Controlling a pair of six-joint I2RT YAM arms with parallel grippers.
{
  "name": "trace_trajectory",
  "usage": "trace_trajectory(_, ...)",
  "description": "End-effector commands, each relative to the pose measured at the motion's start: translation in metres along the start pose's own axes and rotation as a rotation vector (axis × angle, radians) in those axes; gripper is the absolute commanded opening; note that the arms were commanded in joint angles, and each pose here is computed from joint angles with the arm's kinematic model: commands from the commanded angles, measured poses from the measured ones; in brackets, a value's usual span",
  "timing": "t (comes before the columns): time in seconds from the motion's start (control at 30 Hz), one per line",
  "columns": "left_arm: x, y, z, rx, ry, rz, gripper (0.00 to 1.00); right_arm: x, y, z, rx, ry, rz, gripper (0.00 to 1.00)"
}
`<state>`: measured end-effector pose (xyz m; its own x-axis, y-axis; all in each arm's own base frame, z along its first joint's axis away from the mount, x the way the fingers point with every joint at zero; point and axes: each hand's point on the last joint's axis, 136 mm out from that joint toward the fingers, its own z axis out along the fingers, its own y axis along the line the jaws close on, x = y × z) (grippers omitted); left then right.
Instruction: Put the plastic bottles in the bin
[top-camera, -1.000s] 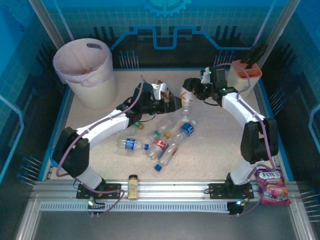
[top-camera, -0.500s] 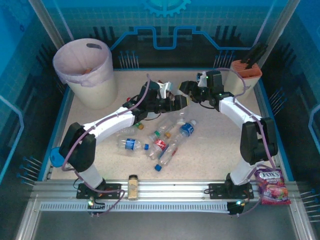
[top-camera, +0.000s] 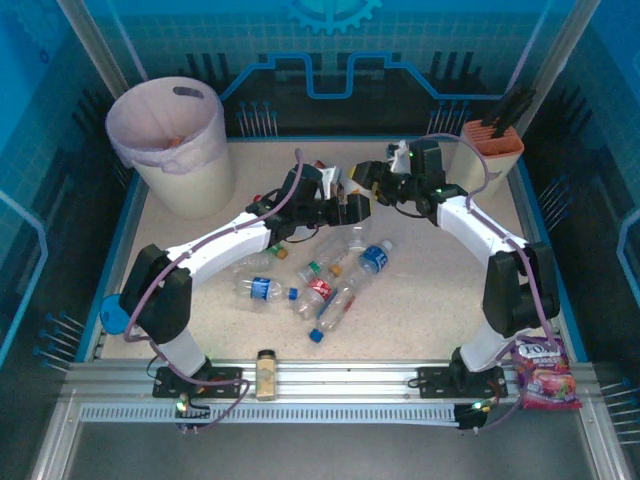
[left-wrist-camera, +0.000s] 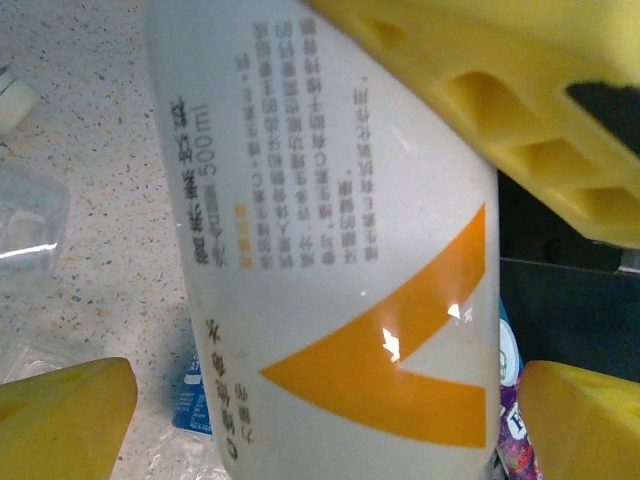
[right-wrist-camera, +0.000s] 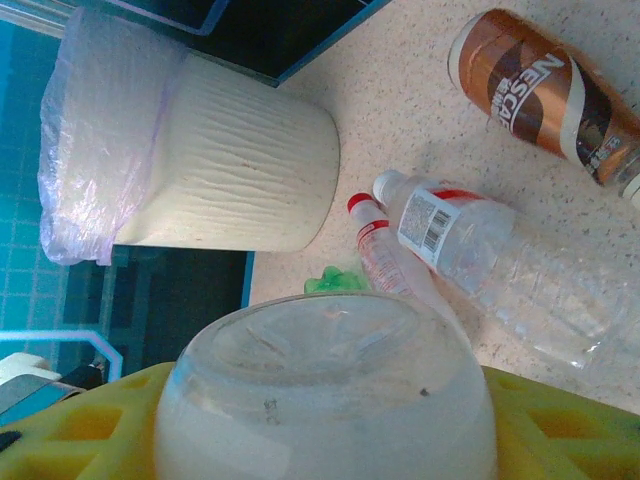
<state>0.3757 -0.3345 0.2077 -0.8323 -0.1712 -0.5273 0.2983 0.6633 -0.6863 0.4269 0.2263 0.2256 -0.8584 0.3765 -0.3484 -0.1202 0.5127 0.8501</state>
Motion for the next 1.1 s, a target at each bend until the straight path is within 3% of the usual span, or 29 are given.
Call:
trace_trajectory(0.0,-0.006,-0.007,0.007,0.025,-0.001,0.021,0.95,0.002,0.026,0.002,-0.066,0.013,-0.021,0.51)
trace_trajectory(0.17,-0.005,-0.009,0.01,0.046,0.007,0.006,0.73,0.0,0.026,0.004,-0.066,0.005,-0.01,0.51)
trace_trajectory(0.23,-0.006,-0.008,0.01,0.045,0.006,0.0,0.7,0.0,0.027,0.004,-0.068,0.003,-0.007,0.52)
trace_trajectory(0.4,-0.011,-0.002,0.007,0.045,-0.003,-0.02,0.64,-0.003,0.028,0.001,-0.07,0.001,0.01,0.77)
trace_trajectory(0.47,-0.014,0.001,0.006,0.04,-0.007,-0.024,0.62,-0.007,0.026,-0.004,-0.058,-0.006,0.027,0.83)
trace_trajectory(0.77,-0.028,0.014,-0.002,0.012,-0.03,-0.031,0.58,-0.022,0.014,-0.055,0.001,-0.076,0.041,0.94)
trace_trajectory(0.93,-0.053,0.021,-0.034,-0.16,-0.035,0.131,0.56,-0.009,-0.016,-0.083,0.126,-0.065,0.0,1.0)
trace_trajectory(1.07,-0.104,0.022,-0.082,-0.217,-0.108,0.193,0.43,0.015,-0.042,-0.096,0.257,-0.004,-0.053,1.0)
